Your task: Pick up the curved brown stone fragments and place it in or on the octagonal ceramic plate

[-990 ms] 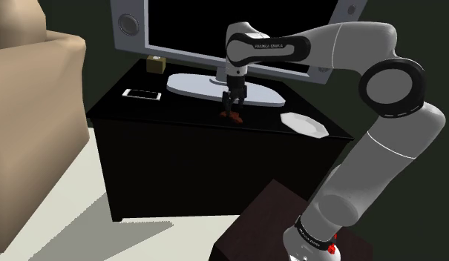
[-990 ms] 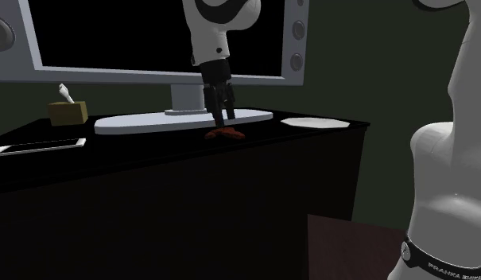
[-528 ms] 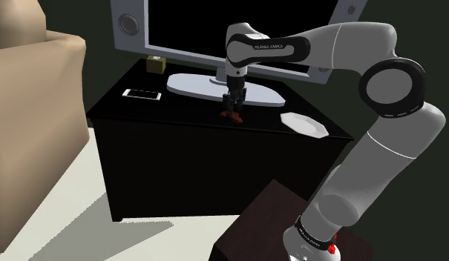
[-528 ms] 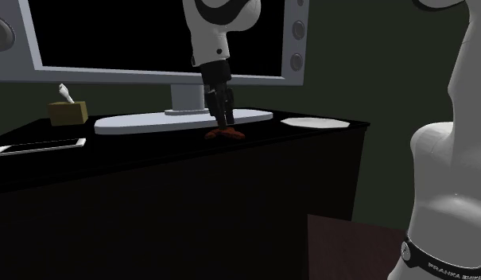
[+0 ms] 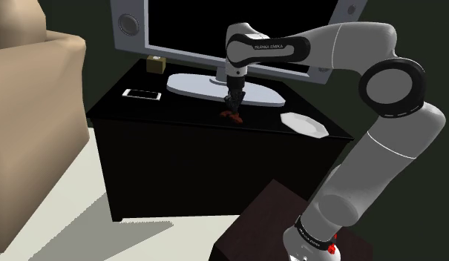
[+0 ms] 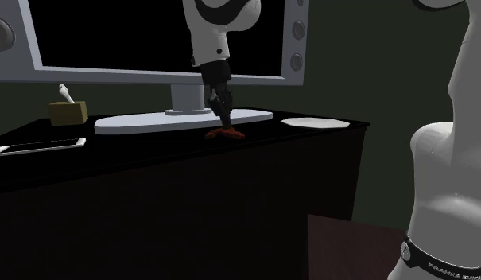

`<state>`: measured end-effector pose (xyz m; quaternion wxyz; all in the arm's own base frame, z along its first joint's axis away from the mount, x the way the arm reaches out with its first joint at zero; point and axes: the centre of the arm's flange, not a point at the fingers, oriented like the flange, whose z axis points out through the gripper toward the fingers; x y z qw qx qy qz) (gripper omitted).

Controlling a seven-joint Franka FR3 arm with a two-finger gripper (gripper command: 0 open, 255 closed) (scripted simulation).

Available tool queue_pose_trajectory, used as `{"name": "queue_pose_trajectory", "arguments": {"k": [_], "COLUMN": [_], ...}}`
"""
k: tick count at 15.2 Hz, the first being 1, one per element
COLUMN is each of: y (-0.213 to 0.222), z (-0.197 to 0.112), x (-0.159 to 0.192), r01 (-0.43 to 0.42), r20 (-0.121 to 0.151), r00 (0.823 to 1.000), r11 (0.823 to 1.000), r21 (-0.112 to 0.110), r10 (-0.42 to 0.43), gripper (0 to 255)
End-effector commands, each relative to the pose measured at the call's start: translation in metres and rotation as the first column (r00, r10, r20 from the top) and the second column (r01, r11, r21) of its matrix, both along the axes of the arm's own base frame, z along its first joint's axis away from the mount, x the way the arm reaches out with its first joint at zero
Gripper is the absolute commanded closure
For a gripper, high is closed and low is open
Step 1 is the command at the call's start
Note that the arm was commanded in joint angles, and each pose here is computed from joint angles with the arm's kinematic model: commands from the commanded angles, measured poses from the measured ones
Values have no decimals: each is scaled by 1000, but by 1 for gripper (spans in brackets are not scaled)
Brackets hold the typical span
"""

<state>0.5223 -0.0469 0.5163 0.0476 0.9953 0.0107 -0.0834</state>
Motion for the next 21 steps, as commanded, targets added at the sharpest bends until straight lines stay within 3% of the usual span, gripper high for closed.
{"name": "queue_pose_trajectory", "arguments": {"k": [1,2,3,4,12,19,20,21], "y": [0,0,-6,-10,-11,-11,-11,-11], "z": [0,0,12,17,-23,-23,-23,-23], "x": [0,0,-34,-53,-50,-50,-50,-50], "r01": [0,0,-24,-40,-40,-40,-40,-40], "r20": [0,0,162,250,250,250,250,250], "r00": [1000,1000,987,968,968,968,968,968], "r11": [1000,1000,999,998,998,998,998,998], "r21": [0,0,37,56,56,56,56,56], "r10": [0,0,18,25,25,25,25,25], "gripper": [255,0,0,0,0,0,255,255]}}
